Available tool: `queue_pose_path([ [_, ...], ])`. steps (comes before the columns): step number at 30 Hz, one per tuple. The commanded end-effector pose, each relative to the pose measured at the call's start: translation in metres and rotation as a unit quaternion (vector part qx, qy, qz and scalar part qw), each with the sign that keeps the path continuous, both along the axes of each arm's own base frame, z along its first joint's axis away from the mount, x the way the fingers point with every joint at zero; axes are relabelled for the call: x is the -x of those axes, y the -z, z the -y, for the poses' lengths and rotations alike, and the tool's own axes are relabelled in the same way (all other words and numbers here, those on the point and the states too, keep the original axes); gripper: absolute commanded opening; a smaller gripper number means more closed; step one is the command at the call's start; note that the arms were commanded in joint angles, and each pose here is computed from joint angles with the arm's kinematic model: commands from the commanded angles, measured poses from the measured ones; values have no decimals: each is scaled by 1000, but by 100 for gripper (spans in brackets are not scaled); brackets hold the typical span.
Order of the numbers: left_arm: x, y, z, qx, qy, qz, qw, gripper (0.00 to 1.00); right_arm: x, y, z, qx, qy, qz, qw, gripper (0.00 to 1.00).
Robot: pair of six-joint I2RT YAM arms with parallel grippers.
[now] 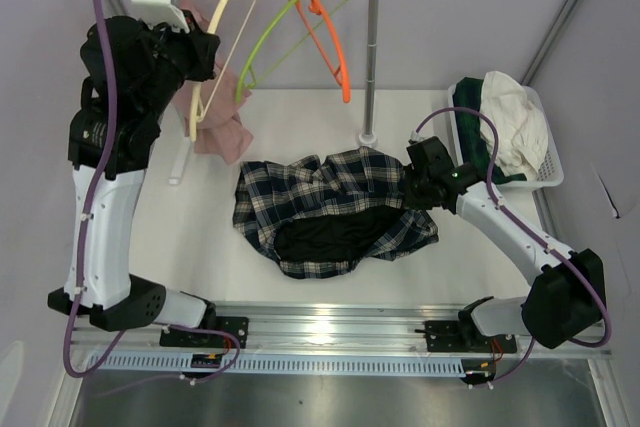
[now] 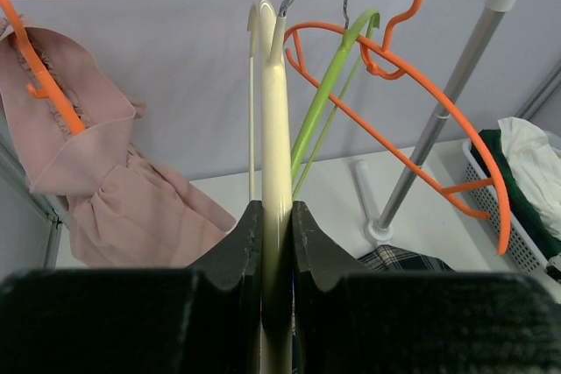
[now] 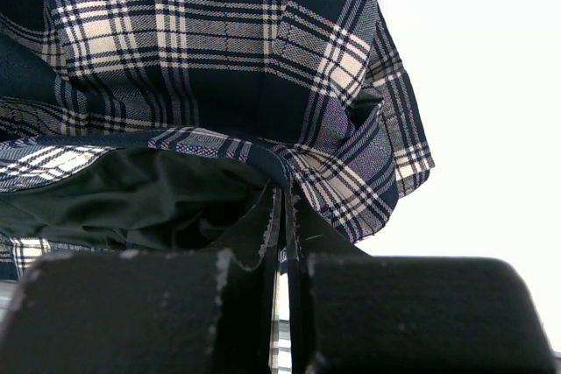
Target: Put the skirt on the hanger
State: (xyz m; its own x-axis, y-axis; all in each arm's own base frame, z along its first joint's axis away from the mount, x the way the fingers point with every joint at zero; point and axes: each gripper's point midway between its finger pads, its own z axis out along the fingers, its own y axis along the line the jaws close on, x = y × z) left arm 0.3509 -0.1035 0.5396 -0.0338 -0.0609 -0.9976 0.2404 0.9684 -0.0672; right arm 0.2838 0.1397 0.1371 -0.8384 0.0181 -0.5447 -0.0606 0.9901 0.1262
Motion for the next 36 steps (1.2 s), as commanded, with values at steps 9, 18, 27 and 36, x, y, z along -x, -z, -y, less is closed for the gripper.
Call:
queue_pose_path([
  [9, 84, -44, -18, 22, 26, 80, 996, 0, -9, -4, 0, 4, -1, 11, 1000, 0],
  [18, 146, -49, 7, 31, 145, 126, 981, 0, -10, -7, 1, 7, 1, 12, 1000, 0],
  [27, 200, 42, 54, 45, 327, 37, 943, 0, -6, -20, 4, 0, 3, 24, 1000, 0],
  [36, 240, 134, 66, 35, 408, -51, 911, 0, -5, -30, 5, -27, 11, 33, 999, 0],
])
